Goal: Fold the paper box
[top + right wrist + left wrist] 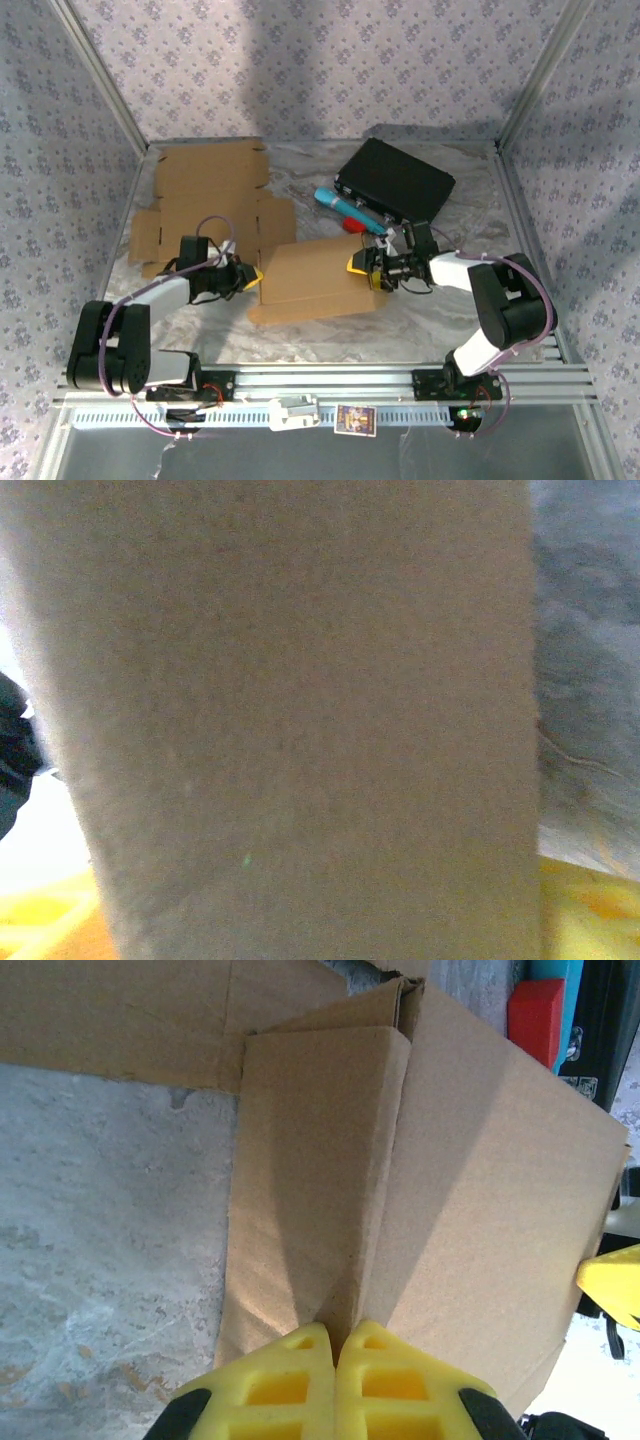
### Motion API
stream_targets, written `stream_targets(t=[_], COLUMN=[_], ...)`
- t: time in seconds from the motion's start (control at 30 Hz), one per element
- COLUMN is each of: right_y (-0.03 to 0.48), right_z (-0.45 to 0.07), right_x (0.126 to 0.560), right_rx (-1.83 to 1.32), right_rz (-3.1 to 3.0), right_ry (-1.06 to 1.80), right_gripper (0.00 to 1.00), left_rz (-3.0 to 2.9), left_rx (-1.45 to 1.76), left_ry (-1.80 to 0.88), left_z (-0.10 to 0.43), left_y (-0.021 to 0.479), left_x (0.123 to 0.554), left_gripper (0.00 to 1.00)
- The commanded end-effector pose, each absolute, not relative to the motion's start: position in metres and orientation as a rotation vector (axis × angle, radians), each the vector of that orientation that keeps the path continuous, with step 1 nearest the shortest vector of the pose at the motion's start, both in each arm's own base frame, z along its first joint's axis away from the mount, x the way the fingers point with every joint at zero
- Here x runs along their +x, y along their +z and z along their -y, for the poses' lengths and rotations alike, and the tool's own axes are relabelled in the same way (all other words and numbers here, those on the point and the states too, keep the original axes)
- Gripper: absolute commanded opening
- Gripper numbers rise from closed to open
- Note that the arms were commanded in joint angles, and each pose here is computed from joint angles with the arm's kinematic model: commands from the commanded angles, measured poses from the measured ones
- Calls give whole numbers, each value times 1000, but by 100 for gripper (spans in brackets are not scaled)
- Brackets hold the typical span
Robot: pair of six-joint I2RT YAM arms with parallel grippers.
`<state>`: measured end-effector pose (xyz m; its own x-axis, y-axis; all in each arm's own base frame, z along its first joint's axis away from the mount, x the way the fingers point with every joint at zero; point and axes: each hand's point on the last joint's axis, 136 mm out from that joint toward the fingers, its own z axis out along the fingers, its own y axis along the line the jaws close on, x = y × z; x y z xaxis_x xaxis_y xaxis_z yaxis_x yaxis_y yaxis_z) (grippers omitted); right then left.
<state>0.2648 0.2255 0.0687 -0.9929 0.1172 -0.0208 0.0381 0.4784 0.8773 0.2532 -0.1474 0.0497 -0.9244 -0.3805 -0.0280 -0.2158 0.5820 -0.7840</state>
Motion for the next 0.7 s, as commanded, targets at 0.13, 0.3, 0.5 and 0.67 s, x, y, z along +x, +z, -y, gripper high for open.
stream_targets(t=[0.13,0.3,0.5,0.67], right_y=[98,106,116,137], right_z=[-238,-239,-236,-219], right_x=[285,287,283,275], right_rx=[279,445,715,1064], right_rz=[-2562,-2590,-2674,-2726], right_ry=[1636,1677,1707,1702], right_gripper=[67,59,55,50], left_rz=[-2820,-2694,-2476,-2311], left_rx=[-740,-696,-481,-379], left_ry=[-959,-961,-843,-797], left_z=[116,115,115,117], left_y=[0,39,115,163], left_x=[220,245,275,282], left_gripper=[2,22,42,49])
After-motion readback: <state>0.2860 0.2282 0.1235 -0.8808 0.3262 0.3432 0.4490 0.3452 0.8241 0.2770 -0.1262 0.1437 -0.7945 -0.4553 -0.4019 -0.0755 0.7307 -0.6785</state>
